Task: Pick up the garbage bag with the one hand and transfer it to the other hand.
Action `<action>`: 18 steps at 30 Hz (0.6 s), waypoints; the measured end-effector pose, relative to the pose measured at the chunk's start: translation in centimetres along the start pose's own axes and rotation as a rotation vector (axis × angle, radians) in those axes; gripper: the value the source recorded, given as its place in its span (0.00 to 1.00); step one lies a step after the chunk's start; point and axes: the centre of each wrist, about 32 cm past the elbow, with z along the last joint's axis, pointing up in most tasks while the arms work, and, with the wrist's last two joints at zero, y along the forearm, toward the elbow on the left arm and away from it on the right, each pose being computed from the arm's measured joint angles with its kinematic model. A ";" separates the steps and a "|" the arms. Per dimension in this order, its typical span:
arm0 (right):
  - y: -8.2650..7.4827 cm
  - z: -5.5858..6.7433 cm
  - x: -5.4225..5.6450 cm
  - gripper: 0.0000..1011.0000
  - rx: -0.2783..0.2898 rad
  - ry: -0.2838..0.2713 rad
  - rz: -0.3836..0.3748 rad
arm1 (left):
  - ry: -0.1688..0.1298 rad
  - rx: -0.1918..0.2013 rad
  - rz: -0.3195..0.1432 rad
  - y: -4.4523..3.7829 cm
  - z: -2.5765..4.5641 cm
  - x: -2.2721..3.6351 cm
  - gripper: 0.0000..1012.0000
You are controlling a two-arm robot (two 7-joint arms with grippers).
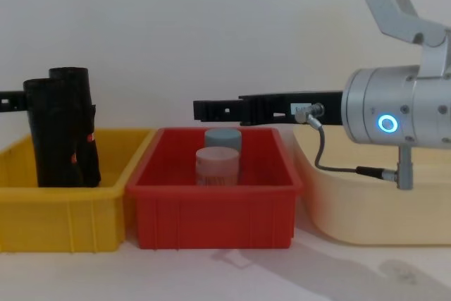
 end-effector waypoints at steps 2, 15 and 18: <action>0.2 -0.1 0.1 0.99 -0.004 0.001 0.000 | -0.003 0.007 -0.011 -0.30 -0.05 0.13 0.99; 1.1 -0.3 0.9 0.99 -0.016 0.008 -0.001 | -0.026 0.030 -0.033 -2.05 -0.27 0.65 0.99; 1.3 -0.3 1.1 0.99 -0.020 0.009 0.000 | -0.027 0.032 -0.036 -2.48 -0.28 0.72 0.99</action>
